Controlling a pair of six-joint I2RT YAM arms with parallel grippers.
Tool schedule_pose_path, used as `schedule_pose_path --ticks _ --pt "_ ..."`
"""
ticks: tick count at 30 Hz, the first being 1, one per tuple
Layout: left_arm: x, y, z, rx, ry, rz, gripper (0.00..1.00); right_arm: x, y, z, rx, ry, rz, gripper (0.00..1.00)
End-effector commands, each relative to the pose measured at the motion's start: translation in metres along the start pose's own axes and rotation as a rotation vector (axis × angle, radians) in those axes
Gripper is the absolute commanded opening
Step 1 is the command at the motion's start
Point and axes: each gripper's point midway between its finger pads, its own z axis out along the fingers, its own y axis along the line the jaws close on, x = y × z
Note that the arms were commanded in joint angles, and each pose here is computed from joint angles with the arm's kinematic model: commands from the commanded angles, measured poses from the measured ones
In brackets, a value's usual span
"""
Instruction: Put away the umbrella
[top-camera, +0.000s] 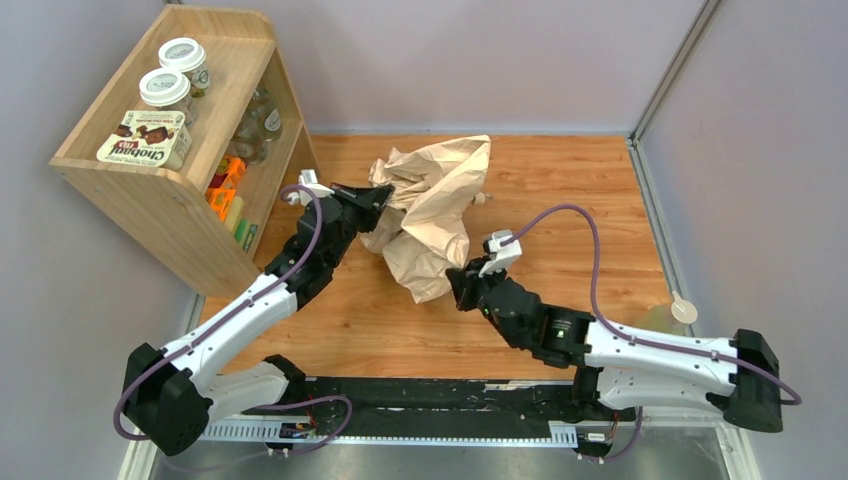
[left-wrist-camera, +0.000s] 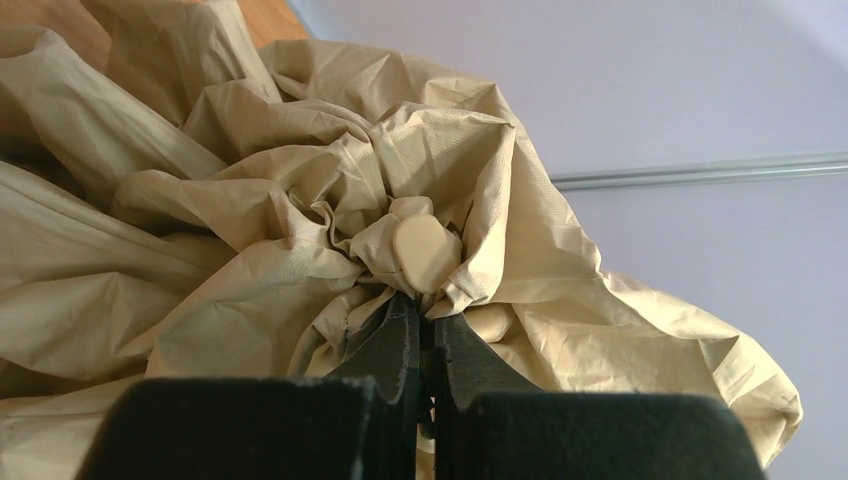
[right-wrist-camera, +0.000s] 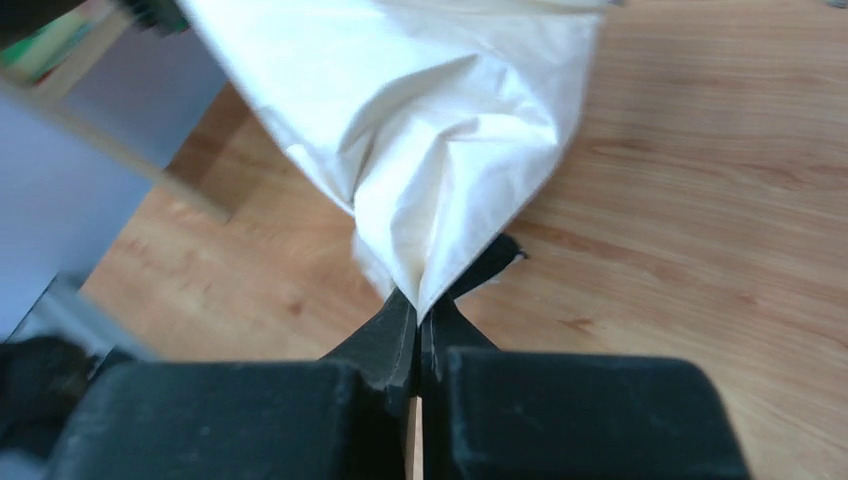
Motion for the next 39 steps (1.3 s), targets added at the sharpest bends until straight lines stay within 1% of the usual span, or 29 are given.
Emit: schedule_pose_path --ticks 1,2,3,5,6,7,9,10,11,12,13,14,15,17,18,19,20,21,24,26,28,33,34,36,37,39 --pt "-0.017 -0.053 -0.006 0.145 -0.052 -0.099 0.0 -0.009 0.067 -0.048 -0.51 0.034 -0.101 0.0" --pt "-0.012 -0.055 -0.006 0.16 -0.026 -0.109 0.0 -0.014 0.081 -0.065 -0.634 0.024 -0.118 0.0" --pt "-0.008 -0.054 -0.005 0.16 -0.003 -0.135 0.0 -0.021 0.086 -0.075 -0.709 0.003 -0.112 0.0" --pt "0.005 -0.058 -0.005 0.195 0.068 -0.171 0.0 -0.037 0.103 -0.106 -0.966 -0.007 -0.097 0.0" --pt "0.012 -0.069 -0.01 0.249 0.118 -0.183 0.0 -0.048 0.108 -0.115 -1.046 -0.006 -0.075 0.0" --pt "0.022 -0.067 -0.012 0.255 0.167 -0.197 0.0 -0.06 0.111 -0.127 -1.14 -0.006 -0.053 0.0" --pt "0.03 -0.068 -0.015 0.268 0.222 -0.224 0.0 -0.081 0.115 -0.15 -1.291 -0.004 -0.018 0.0" --pt "0.03 -0.071 -0.017 0.29 0.224 -0.231 0.0 -0.085 0.115 -0.158 -1.328 0.031 0.006 0.0" --pt "0.031 -0.066 -0.018 0.284 0.227 -0.236 0.0 -0.088 0.116 -0.158 -1.33 0.044 0.001 0.0" --pt "0.028 -0.068 -0.021 0.294 0.222 -0.238 0.0 -0.088 0.115 -0.152 -1.285 0.071 0.001 0.07" --pt "0.027 -0.065 -0.021 0.287 0.207 -0.24 0.0 -0.087 0.112 -0.141 -1.212 0.088 0.011 0.17" --pt "0.024 -0.065 -0.023 0.29 0.198 -0.236 0.0 -0.085 0.104 -0.126 -1.107 0.101 0.035 0.24" --pt "0.022 -0.065 -0.023 0.288 0.185 -0.238 0.0 -0.085 0.092 -0.106 -0.967 0.088 0.071 0.28" --pt "0.017 -0.072 -0.026 0.306 0.169 -0.237 0.0 -0.075 0.069 -0.084 -0.763 0.097 0.118 0.54" --pt "0.015 -0.075 -0.028 0.315 0.165 -0.232 0.0 -0.072 0.06 -0.075 -0.688 0.088 0.128 0.61" --pt "0.015 -0.077 -0.028 0.317 0.163 -0.229 0.0 -0.063 0.054 -0.069 -0.622 0.107 0.141 0.68" --pt "0.013 -0.082 -0.028 0.323 0.161 -0.225 0.0 -0.058 0.054 -0.067 -0.598 0.106 0.137 0.74" --pt "0.014 -0.081 -0.027 0.317 0.162 -0.223 0.0 -0.051 0.056 -0.064 -0.585 0.11 0.126 0.79" --pt "0.014 -0.084 -0.025 0.319 0.165 -0.226 0.0 -0.029 0.062 -0.059 -0.521 0.114 0.077 0.86" --pt "0.015 -0.084 -0.024 0.318 0.168 -0.225 0.0 -0.02 0.067 -0.055 -0.508 0.08 0.062 0.91" --pt "0.016 -0.085 -0.025 0.32 0.173 -0.229 0.0 -0.01 0.063 -0.048 -0.456 0.057 0.045 0.96" --pt "0.018 -0.085 -0.026 0.319 0.189 -0.239 0.0 0.009 0.032 -0.031 -0.283 -0.003 -0.007 0.98" --pt "0.019 -0.086 -0.028 0.321 0.194 -0.239 0.0 0.011 0.029 -0.03 -0.274 -0.01 -0.021 0.97" --pt "0.019 -0.086 -0.028 0.324 0.199 -0.236 0.0 0.008 0.036 -0.034 -0.329 -0.035 -0.015 0.93" --pt "0.02 -0.085 -0.028 0.323 0.203 -0.237 0.0 0.002 0.042 -0.038 -0.375 -0.058 -0.009 0.89" --pt "0.021 -0.085 -0.028 0.325 0.206 -0.24 0.0 -0.005 0.056 -0.045 -0.461 -0.079 -0.012 0.64"
